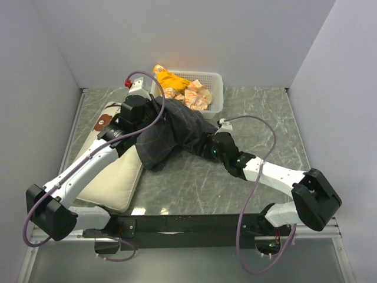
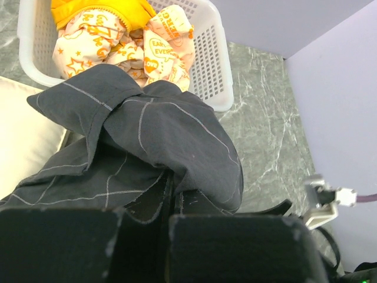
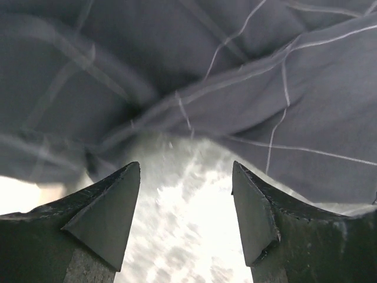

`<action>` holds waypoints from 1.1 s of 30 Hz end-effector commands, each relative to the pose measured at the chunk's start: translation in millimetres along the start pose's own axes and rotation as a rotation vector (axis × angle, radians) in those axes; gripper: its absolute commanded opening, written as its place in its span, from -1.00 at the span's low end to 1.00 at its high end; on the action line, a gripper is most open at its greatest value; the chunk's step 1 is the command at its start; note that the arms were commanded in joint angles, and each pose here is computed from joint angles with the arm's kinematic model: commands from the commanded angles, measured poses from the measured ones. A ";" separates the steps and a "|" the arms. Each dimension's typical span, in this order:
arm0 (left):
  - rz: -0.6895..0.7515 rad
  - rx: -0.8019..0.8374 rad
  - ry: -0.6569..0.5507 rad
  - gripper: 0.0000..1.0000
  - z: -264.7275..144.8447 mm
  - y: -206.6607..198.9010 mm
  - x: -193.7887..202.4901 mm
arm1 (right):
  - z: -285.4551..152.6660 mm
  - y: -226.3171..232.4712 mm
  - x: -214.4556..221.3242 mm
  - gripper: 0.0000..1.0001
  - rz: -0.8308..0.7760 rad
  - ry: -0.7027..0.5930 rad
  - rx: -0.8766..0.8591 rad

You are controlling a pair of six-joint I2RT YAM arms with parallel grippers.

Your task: Put the pillow into the pillowcase

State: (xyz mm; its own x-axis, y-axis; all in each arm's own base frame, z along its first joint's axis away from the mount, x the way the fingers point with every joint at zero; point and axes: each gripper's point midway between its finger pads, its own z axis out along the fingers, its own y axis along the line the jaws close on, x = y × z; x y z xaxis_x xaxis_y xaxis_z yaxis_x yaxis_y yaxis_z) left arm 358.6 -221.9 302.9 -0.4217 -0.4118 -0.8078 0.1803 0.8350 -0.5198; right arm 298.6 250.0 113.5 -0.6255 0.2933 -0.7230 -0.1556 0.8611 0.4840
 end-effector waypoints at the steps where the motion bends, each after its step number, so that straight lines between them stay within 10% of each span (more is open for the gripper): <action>1: 0.001 0.023 -0.064 -0.98 -11.8 -4.5 -17.8 | 8.7 12.1 -43.8 0.42 0.200 -0.134 0.055; 24: 0.001 0.024 -0.046 -0.98 -17.9 -1.4 -11.2 | 76.3 -23.6 -30.2 0.38 0.472 -0.012 0.180; 30: 0.009 0.004 -0.053 -0.98 -22.5 3.9 -11.7 | 64.5 -30.3 -24.1 -0.76 0.444 0.000 0.174; 33: 0.016 -0.029 -0.091 -0.98 -24.3 7.4 -23.5 | 44.9 -37.8 -51.3 -1.00 0.403 -0.037 0.185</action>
State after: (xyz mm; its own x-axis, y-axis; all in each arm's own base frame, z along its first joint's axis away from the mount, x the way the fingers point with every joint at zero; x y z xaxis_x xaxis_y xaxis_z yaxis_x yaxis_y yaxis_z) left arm 346.2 -211.0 302.5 -0.4143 -0.4136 -0.8107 0.1714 0.8394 -0.5158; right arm 362.6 240.9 66.9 -0.6314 0.6288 -0.4538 0.2867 0.7331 0.6167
